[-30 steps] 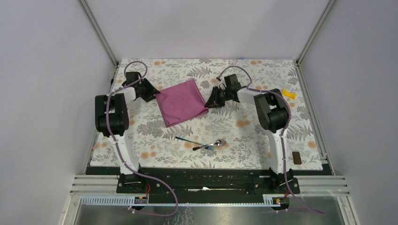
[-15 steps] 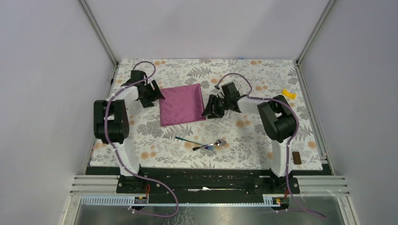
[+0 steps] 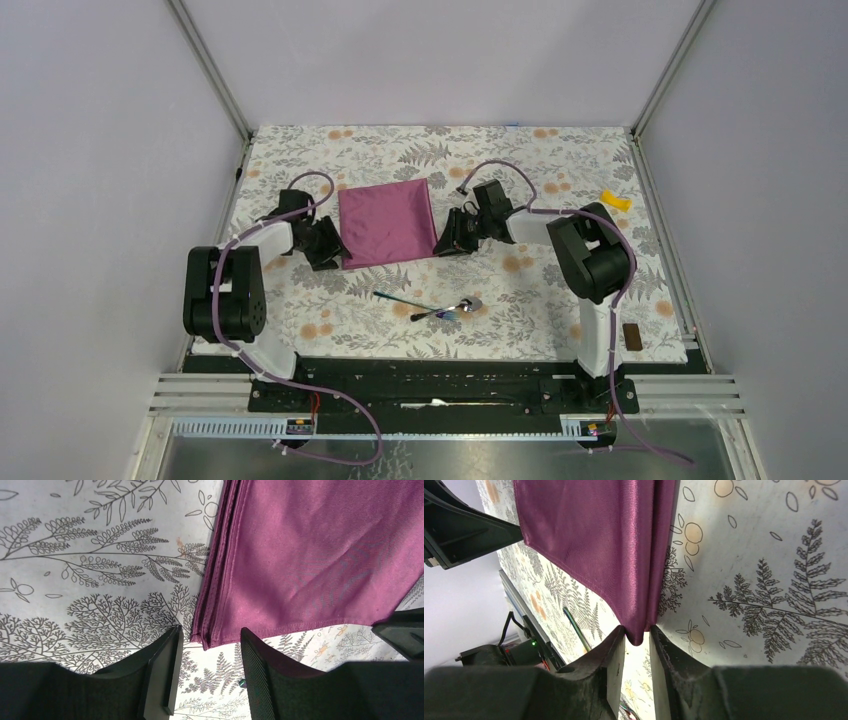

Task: Fold the napkin into a case and place the utensils inside
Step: Smooth out the square-folded napkin at the center of the board.

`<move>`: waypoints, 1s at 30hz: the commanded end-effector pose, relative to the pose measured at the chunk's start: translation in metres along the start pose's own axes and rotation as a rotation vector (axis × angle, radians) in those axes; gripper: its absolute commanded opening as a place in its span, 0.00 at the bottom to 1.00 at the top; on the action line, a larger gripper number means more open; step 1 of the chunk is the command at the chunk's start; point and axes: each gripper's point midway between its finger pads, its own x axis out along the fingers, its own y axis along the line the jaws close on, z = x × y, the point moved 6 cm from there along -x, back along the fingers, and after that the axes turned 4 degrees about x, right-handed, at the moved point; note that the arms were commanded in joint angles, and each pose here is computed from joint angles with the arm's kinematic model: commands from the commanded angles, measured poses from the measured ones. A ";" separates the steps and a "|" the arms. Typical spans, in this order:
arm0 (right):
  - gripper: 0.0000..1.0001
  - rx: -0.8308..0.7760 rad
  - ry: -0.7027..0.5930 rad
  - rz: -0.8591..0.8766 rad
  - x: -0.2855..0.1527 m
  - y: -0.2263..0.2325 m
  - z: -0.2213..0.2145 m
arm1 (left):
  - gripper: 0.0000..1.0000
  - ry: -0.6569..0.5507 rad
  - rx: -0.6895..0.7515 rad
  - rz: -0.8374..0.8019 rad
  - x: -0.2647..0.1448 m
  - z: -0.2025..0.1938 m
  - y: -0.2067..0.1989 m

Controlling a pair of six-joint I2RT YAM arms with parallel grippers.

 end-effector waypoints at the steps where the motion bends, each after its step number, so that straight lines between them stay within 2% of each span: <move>1: 0.32 0.007 0.022 0.053 0.005 -0.002 -0.004 | 0.52 -0.034 0.004 -0.025 -0.005 -0.006 -0.002; 6: 0.39 0.000 0.015 0.057 0.004 0.001 -0.003 | 0.54 -0.035 -0.001 -0.015 -0.006 -0.012 0.001; 9: 0.40 0.005 0.018 0.061 0.003 0.002 -0.003 | 0.45 -0.024 -0.011 0.056 -0.003 -0.016 0.012; 12: 0.46 -0.003 0.007 0.061 -0.001 0.005 -0.002 | 0.39 -0.012 -0.019 0.096 0.000 -0.020 0.019; 15: 0.47 -0.006 0.004 0.055 -0.001 0.005 0.000 | 0.34 -0.009 -0.020 0.123 0.001 -0.023 0.024; 20: 0.41 0.029 0.039 0.056 0.010 -0.004 -0.003 | 0.18 0.014 -0.025 0.147 0.007 -0.026 0.029; 23: 0.39 0.037 0.044 0.053 0.012 -0.006 -0.003 | 0.16 0.030 -0.031 0.156 0.010 -0.029 0.031; 30: 0.22 0.102 0.043 -0.008 0.016 -0.018 -0.009 | 0.16 0.039 -0.038 0.155 0.010 -0.033 0.032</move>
